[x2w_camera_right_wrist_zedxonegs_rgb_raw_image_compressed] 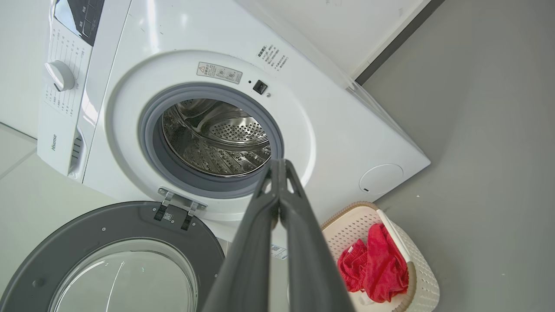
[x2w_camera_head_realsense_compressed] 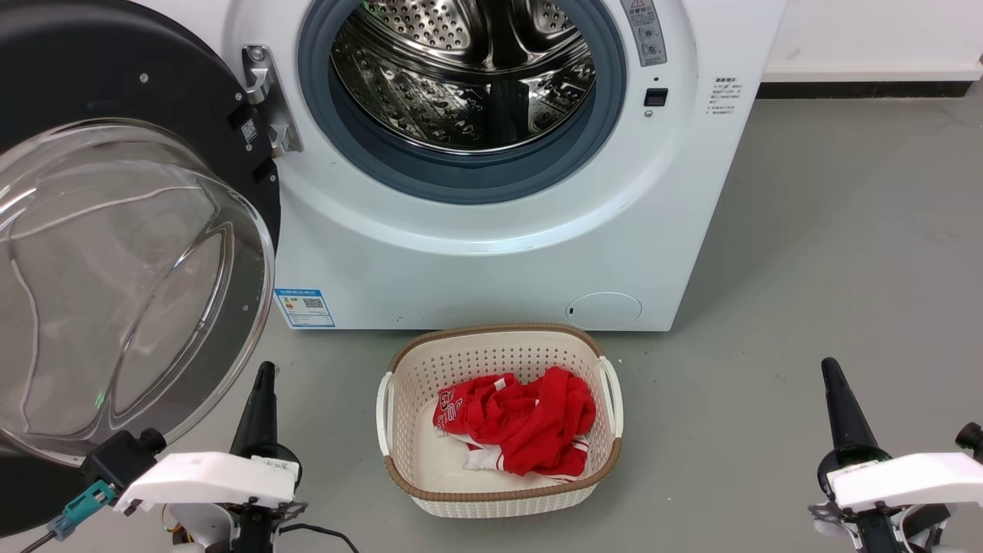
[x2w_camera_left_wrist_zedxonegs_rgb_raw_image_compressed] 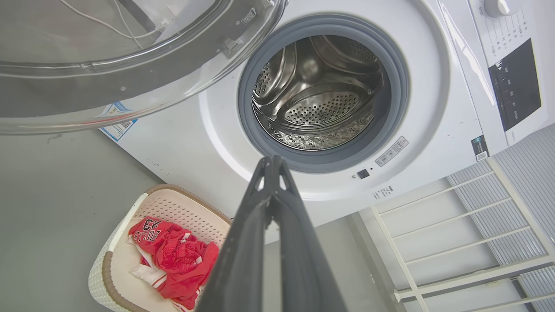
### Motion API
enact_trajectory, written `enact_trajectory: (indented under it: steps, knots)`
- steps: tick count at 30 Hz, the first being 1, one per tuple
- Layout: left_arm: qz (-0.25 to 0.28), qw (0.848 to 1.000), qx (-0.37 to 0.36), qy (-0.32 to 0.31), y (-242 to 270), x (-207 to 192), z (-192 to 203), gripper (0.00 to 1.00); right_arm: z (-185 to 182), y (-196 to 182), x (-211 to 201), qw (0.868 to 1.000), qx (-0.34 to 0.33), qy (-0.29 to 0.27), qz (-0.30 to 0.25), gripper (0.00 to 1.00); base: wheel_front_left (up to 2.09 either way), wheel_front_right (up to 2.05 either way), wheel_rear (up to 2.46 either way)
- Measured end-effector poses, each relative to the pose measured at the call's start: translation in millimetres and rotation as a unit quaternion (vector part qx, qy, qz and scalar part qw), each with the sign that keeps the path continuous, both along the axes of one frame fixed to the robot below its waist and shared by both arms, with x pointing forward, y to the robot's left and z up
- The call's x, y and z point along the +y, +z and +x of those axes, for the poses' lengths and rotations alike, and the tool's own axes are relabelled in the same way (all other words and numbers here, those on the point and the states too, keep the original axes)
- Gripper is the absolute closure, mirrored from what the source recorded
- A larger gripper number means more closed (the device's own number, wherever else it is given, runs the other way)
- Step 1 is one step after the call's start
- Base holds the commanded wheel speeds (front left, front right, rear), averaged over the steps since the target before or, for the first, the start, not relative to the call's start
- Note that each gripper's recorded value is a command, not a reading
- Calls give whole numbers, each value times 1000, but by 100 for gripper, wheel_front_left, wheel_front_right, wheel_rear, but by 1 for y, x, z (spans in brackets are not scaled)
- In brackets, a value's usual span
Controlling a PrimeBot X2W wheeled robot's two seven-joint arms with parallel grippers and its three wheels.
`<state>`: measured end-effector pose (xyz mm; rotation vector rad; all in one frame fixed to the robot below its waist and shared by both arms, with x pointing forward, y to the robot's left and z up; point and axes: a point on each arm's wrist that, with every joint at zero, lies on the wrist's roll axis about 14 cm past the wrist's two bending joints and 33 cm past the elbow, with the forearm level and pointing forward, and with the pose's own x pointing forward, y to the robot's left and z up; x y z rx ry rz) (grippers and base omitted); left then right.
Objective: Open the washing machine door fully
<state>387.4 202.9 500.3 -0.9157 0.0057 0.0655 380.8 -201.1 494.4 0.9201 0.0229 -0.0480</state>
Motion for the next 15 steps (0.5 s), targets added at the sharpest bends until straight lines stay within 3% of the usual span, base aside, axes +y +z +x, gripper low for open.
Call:
enact_trajectory:
  steps: [15]
  knots:
    - [-97, 995, 2, -4, -2, -1, 0, 100, 2, 0, 0, 995, 0, -1, 95, 100, 0, 0, 0]
